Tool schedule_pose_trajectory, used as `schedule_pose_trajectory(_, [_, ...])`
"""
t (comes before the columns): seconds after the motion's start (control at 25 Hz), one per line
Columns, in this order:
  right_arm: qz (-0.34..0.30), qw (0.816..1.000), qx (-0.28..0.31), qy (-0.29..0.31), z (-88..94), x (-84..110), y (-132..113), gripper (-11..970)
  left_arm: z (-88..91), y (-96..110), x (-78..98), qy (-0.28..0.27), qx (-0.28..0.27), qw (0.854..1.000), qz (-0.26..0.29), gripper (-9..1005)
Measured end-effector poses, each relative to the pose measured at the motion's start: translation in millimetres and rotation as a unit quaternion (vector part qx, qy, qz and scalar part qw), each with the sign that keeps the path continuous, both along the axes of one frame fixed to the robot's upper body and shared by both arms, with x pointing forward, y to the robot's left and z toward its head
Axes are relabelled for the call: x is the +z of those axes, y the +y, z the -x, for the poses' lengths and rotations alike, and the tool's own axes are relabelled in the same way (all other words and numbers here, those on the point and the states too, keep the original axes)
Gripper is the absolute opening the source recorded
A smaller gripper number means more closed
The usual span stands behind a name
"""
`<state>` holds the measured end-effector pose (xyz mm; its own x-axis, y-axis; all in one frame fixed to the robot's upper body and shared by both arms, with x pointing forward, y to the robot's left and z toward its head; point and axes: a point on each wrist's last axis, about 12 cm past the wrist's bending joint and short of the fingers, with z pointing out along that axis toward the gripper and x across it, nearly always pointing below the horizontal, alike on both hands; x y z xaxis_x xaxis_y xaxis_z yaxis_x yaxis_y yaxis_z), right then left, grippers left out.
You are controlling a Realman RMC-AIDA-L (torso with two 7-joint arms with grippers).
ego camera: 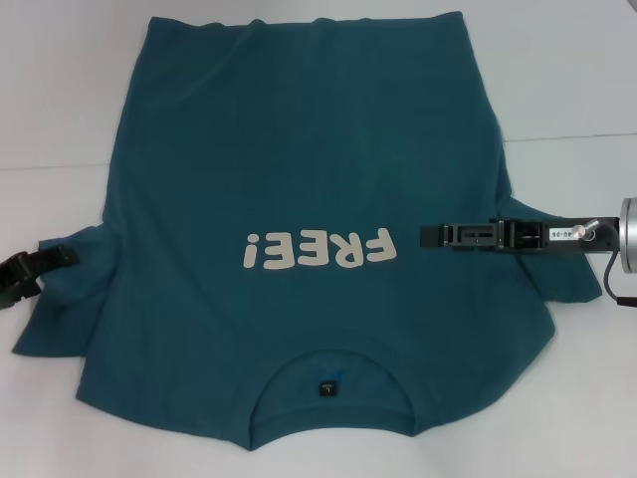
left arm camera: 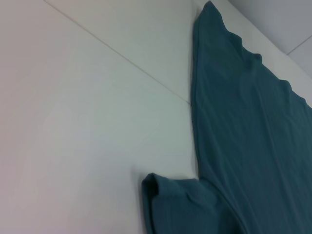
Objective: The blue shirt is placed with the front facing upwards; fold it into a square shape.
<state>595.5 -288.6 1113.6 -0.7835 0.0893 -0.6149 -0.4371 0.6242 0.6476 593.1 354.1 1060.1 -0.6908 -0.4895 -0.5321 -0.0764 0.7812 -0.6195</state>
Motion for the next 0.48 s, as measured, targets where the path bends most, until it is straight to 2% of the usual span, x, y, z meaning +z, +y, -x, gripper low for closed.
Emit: schedule_pose_trajectory(0.48, [0.002, 1.000, -0.011, 0.001, 0.9, -2.8, -3.3, 941, -1.7, -13.2, -1.7, 0.014, -0.031, 0.999, -0.005, 843])
